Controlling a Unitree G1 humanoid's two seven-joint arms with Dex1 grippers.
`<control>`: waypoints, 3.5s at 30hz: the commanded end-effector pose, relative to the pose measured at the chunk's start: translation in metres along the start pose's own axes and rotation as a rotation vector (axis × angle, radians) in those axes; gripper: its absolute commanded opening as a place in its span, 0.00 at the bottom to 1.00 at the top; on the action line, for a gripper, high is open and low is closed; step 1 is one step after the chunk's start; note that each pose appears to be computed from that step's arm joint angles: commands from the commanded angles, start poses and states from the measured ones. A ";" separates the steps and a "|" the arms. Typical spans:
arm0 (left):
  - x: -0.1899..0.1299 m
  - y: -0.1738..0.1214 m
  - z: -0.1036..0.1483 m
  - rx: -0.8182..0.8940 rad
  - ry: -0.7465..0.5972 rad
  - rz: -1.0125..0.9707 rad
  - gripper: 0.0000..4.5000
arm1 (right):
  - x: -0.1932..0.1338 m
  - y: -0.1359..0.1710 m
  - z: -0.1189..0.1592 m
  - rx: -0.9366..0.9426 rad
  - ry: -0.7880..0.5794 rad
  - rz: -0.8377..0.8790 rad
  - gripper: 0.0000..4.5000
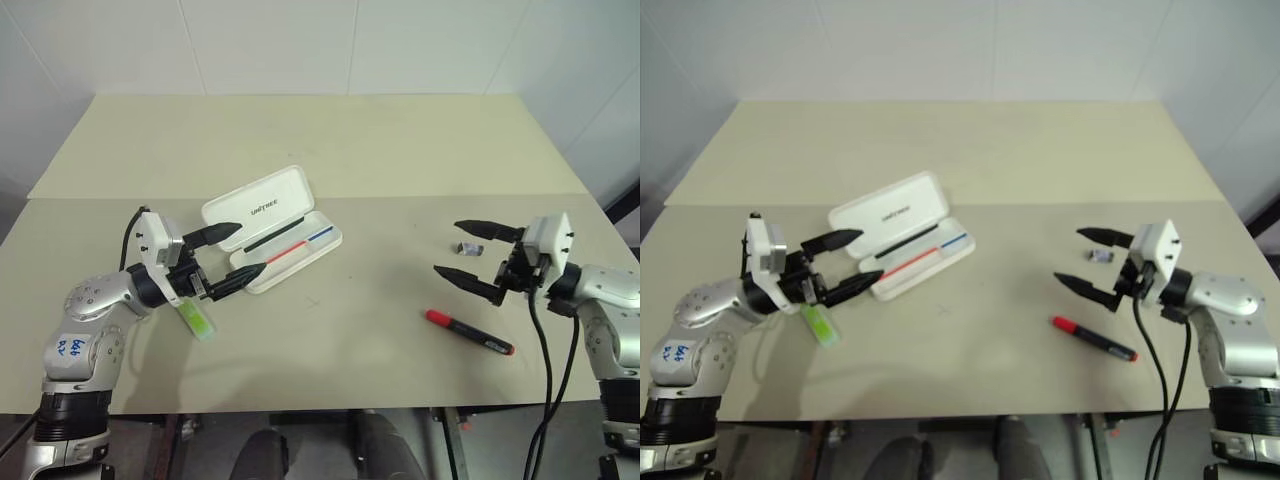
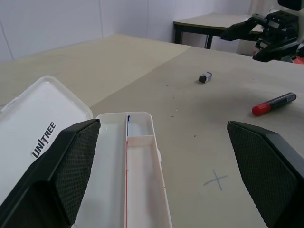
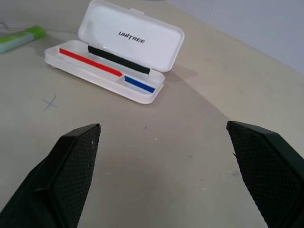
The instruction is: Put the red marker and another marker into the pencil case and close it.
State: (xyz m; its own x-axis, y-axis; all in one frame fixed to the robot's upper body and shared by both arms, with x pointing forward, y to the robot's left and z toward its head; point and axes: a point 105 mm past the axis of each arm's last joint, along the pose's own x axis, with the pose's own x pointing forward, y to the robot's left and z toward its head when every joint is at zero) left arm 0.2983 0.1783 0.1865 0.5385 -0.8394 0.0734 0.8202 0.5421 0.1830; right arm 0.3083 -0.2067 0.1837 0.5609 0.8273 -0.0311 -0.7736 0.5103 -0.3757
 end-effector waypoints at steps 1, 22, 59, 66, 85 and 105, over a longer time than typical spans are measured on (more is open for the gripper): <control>-0.003 0.003 0.007 0.034 -0.024 0.027 1.00 | 0.005 -0.004 0.015 -0.057 -0.041 -0.005 1.00; 0.004 0.007 0.010 0.038 -0.017 -0.036 1.00 | 0.005 -0.006 0.015 -0.073 -0.043 -0.014 1.00; 0.018 -0.009 -0.042 0.136 0.492 -0.223 0.49 | 0.035 0.059 0.063 -0.127 -0.146 0.227 1.00; 0.025 -0.008 -0.040 0.155 0.554 -0.257 0.49 | 0.040 0.062 0.073 -0.154 -0.173 0.227 1.00; 0.024 -0.009 -0.063 0.090 0.733 -0.262 0.49 | 0.042 0.062 0.091 -0.195 -0.199 0.241 1.00; 0.046 -0.026 -0.060 0.259 0.568 -0.384 0.00 | 0.040 0.059 0.090 -0.186 -0.178 0.259 1.00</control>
State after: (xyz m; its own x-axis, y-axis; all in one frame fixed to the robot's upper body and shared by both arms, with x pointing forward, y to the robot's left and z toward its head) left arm 0.3247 0.1442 0.1259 0.3733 -0.7197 -0.5854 0.9184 0.1975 0.3428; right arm 0.2627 -0.1188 0.2371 0.2848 0.9586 0.0000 -0.8205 0.2438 -0.5170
